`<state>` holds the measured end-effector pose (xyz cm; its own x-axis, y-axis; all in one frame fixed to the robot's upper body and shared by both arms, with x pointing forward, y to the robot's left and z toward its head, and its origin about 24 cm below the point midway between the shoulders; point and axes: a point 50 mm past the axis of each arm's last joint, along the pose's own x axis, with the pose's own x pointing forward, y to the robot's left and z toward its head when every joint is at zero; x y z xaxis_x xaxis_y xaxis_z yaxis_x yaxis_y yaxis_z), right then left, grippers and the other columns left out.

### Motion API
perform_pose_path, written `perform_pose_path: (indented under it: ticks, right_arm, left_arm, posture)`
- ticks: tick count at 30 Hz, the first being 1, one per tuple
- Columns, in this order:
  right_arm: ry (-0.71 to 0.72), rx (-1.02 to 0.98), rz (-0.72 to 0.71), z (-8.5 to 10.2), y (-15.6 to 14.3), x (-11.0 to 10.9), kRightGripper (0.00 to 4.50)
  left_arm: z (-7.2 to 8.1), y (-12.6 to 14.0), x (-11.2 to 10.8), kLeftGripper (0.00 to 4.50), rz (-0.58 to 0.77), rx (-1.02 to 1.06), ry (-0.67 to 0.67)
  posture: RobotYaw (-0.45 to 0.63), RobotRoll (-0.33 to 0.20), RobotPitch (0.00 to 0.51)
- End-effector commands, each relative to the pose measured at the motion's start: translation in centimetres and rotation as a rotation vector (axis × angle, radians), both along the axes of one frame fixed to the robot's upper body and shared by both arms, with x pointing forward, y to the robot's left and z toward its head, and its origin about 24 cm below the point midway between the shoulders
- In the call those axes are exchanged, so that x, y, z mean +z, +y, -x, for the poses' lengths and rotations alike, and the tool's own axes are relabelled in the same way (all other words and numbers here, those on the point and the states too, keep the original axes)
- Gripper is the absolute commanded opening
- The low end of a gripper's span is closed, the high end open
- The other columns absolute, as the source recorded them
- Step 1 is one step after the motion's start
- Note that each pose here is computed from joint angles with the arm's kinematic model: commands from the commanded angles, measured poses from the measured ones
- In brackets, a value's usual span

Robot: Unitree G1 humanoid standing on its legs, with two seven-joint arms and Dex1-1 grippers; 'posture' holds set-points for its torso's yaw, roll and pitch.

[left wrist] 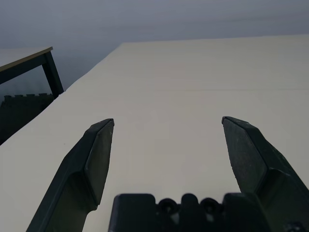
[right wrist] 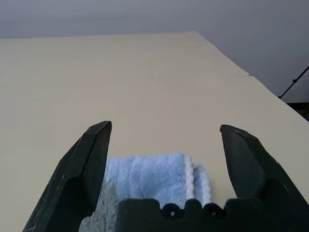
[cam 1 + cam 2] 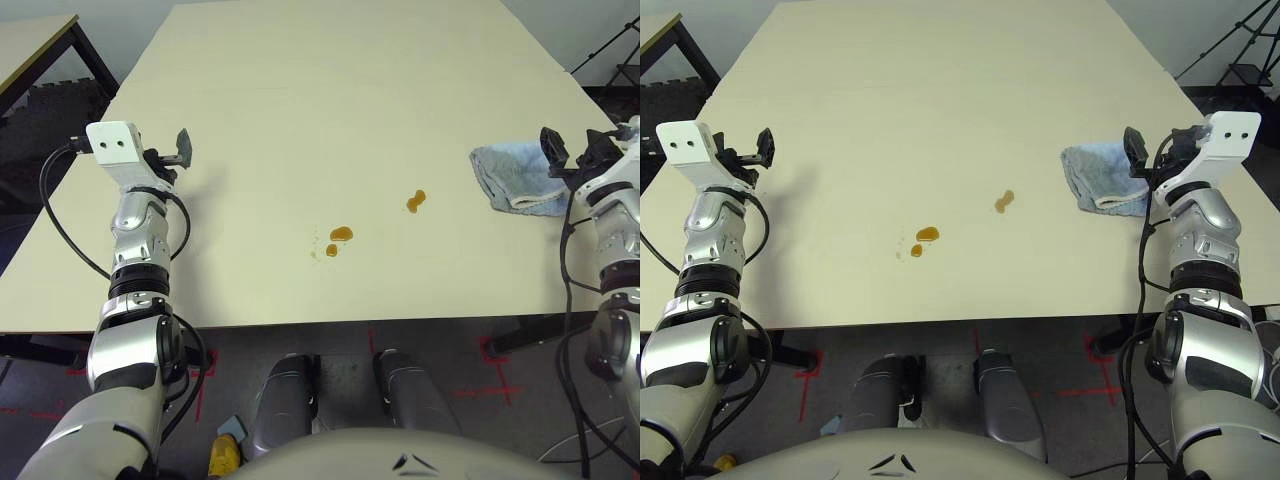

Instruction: Wipe the water off the table with a rag.

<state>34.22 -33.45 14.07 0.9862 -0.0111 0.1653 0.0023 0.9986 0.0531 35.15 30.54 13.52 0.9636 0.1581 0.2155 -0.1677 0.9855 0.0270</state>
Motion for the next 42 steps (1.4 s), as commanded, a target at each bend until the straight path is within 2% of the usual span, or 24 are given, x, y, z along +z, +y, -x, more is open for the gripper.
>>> perform_pose_path:
  ticks: [1, 7, 16, 20, 22, 25, 28, 32, 37, 42]
  right_arm:
    - [0.011, 0.002, -0.001, -0.3, 0.3, -0.2, 4.48]
    - [0.005, 0.001, 0.003, -0.2, 0.0, 0.1, 4.48]
    - [-0.008, -0.002, 0.013, -0.2, -0.1, 0.5, 4.48]
    - [-0.002, -0.009, 0.019, 0.1, -0.4, 0.4, 4.48]
    - [-0.002, -0.013, 0.020, 0.1, -0.6, 0.5, 4.48]
    - [-0.003, -0.019, 0.022, 0.2, -0.8, 0.6, 4.48]
    - [-0.002, -0.023, 0.024, 0.3, -1.0, 0.7, 4.48]
    - [0.007, -0.023, 0.028, 0.4, -1.2, 0.9, 4.48]
    - [0.170, 0.024, 0.051, 0.5, -1.9, 1.3, 4.48]
    - [0.382, 0.127, 0.097, -0.1, -0.7, 1.2, 4.48]
  left_arm:
    - [0.1, 0.3, 0.4, 4.50, -0.020, 0.015, -0.011]
    - [-0.2, -0.8, 0.3, 4.50, -0.038, -0.063, -0.010]
    - [0.1, -3.6, 0.2, 4.50, -0.080, -0.465, 0.034]
    - [1.7, -5.3, -0.4, 4.50, -0.046, -0.810, 0.108]
    - [3.1, -5.9, -0.7, 4.50, -0.044, -0.967, 0.175]
    - [4.7, -6.5, -1.4, 4.50, -0.049, -1.132, 0.273]
    - [5.6, -6.9, -1.8, 4.50, -0.058, -1.219, 0.337]
    - [5.9, -7.2, -1.9, 4.50, -0.086, -1.271, 0.369]
    - [5.6, -7.1, -1.5, 4.50, -0.130, -1.261, 0.353]
    - [5.7, -7.1, -1.5, 4.50, -0.136, -1.274, 0.362]
  posture:
    - [-0.09, 0.000, 0.105]
    - [-0.10, 0.000, 0.102]
    - [-0.12, 0.000, 0.108]
    - [-0.12, 0.000, 0.112]
    - [-0.13, 0.000, 0.113]
    - [-0.13, 0.000, 0.117]
    - [-0.14, 0.000, 0.119]
    - [-0.14, 0.000, 0.122]
    - [-0.15, 0.000, 0.128]
    - [-0.15, 0.000, 0.129]
